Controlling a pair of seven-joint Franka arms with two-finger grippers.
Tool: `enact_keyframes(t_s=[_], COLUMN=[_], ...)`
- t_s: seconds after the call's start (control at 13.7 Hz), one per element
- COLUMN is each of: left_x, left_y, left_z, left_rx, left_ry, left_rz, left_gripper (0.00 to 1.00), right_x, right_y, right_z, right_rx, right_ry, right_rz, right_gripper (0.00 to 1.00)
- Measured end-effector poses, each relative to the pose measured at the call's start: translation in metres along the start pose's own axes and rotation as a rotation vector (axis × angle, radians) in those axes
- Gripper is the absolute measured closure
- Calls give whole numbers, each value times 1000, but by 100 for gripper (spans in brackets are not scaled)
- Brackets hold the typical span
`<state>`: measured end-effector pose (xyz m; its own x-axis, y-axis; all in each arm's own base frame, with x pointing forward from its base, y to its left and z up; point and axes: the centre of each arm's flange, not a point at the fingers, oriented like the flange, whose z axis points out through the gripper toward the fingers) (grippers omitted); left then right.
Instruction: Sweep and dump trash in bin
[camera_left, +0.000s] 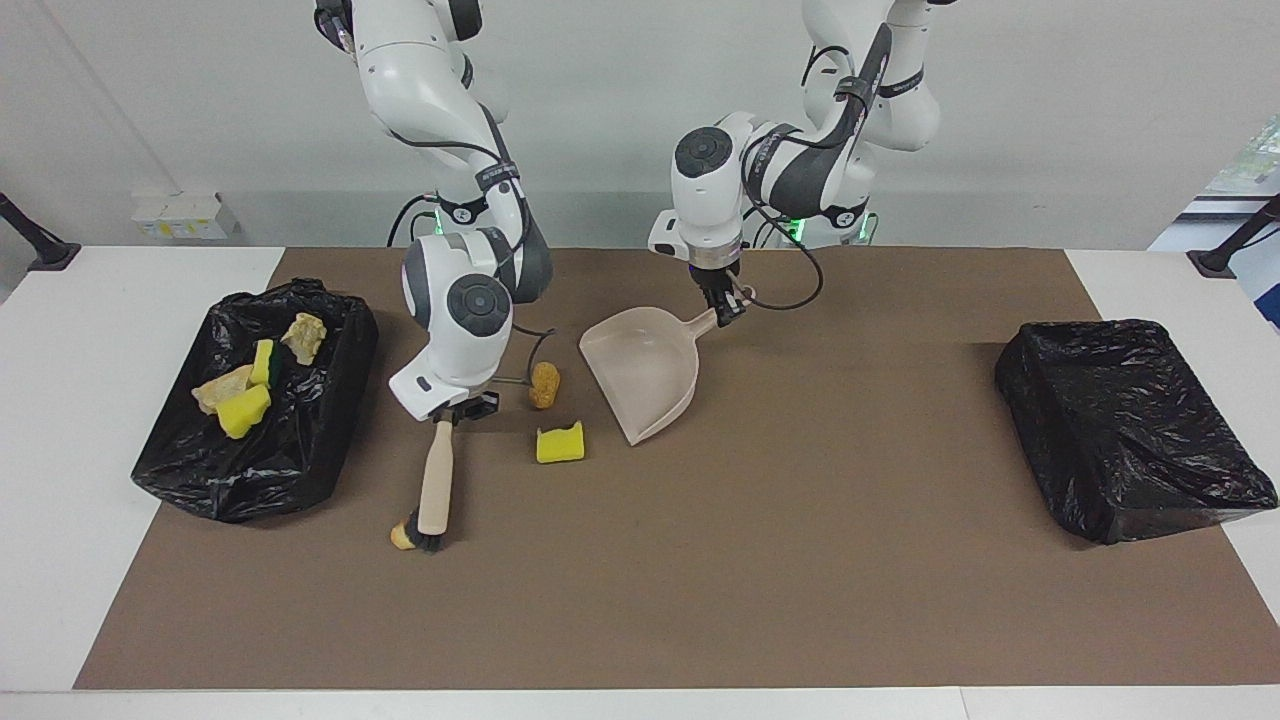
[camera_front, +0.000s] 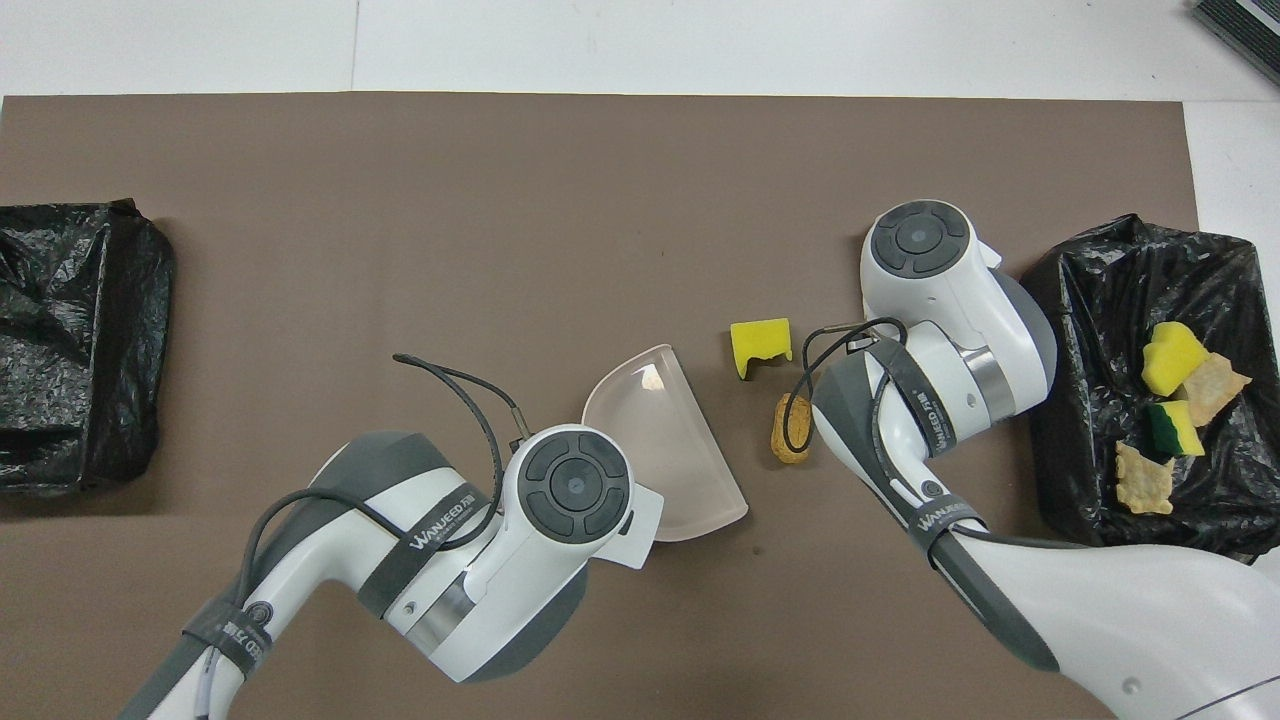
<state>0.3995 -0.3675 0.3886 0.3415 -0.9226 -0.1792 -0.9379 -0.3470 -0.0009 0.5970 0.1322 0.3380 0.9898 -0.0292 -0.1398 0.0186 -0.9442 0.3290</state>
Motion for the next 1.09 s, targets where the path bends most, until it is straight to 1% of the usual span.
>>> enact_keyframes(t_s=[0.15, 0.29, 0.44, 0.51, 0.58, 0.66, 0.73, 0.87, 1.09], left_x=[0, 0, 0, 0, 0, 0, 0, 0, 0], left_y=[-1, -1, -1, -1, -1, -1, -1, -1, 3], left_z=[0, 0, 0, 0, 0, 0, 0, 0, 1], left_rx=[0, -1, -1, -1, -1, -1, -1, -1, -4], left_ry=[0, 0, 0, 0, 0, 0, 0, 0, -6], left_rz=[2, 2, 2, 2, 2, 2, 2, -3, -26], left_gripper=[69, 69, 69, 69, 69, 69, 69, 69, 69], right_x=[-10, -16, -16, -11, -4, 3, 10, 20, 31], right_y=[2, 21, 46, 58, 70, 81, 89, 87, 54], right_z=[-32, -64, -75, -73, -69, -63, -55, -40, -11], right_rx=[40, 71, 81, 87, 95, 87, 57, 2, -8], right_ry=[-14, 9, 36, 55, 88, 117, 137, 151, 151], right_rz=[-16, -83, -146, -179, -226, -279, -322, -375, -434], right_gripper=[74, 74, 74, 74, 74, 74, 74, 74, 74])
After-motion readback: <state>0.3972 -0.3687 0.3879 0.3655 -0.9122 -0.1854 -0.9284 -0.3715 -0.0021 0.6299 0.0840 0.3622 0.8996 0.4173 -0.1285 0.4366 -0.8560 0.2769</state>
